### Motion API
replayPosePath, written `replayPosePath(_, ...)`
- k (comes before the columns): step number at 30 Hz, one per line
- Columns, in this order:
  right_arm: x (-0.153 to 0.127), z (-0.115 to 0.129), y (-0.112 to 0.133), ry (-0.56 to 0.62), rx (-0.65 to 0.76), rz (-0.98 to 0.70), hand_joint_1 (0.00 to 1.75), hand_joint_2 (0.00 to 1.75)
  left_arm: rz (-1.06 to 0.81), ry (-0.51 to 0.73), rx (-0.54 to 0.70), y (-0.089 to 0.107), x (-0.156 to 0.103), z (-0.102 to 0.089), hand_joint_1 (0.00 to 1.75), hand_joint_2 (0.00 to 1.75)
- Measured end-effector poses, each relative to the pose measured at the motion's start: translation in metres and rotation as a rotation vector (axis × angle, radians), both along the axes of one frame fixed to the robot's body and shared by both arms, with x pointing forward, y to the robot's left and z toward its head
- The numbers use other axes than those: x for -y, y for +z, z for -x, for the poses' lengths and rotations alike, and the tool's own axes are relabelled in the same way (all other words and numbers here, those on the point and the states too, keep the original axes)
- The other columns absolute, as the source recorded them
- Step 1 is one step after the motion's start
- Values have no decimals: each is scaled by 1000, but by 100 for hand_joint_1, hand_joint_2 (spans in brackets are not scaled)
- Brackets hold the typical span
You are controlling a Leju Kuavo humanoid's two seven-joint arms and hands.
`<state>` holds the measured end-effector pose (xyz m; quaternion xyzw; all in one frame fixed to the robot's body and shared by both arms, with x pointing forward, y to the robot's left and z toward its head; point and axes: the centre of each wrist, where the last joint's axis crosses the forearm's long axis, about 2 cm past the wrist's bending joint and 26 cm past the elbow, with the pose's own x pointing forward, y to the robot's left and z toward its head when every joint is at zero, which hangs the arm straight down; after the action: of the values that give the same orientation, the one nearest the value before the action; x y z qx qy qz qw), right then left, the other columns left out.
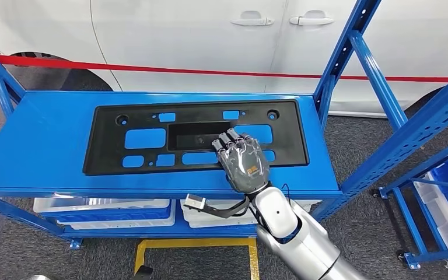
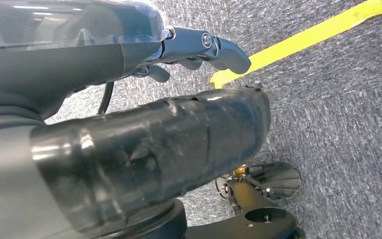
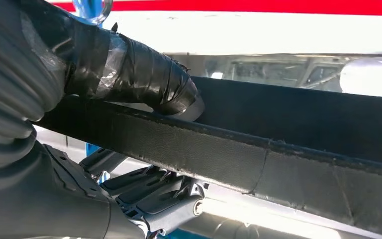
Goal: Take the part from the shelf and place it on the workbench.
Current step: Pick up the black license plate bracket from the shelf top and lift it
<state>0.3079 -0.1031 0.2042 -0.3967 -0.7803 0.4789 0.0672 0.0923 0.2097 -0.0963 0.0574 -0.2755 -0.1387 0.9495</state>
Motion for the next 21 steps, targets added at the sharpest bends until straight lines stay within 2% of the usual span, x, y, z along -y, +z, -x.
replayPosePath(4,-5,19,-7,15,13,-55,175,175,20,1,8,0,0,2,0,0)
replayPosePath(11,-12,44,-4,34,68,-145,175,175,49,1,23,-1,0,5,0,0)
replayPosePath(15,-14,49,-3,40,70,-168,175,175,55,2,28,-2,0,6,0,175)
replayPosePath(21,-15,54,-4,42,66,-174,175,175,78,2,39,-2,-2,7,0,175)
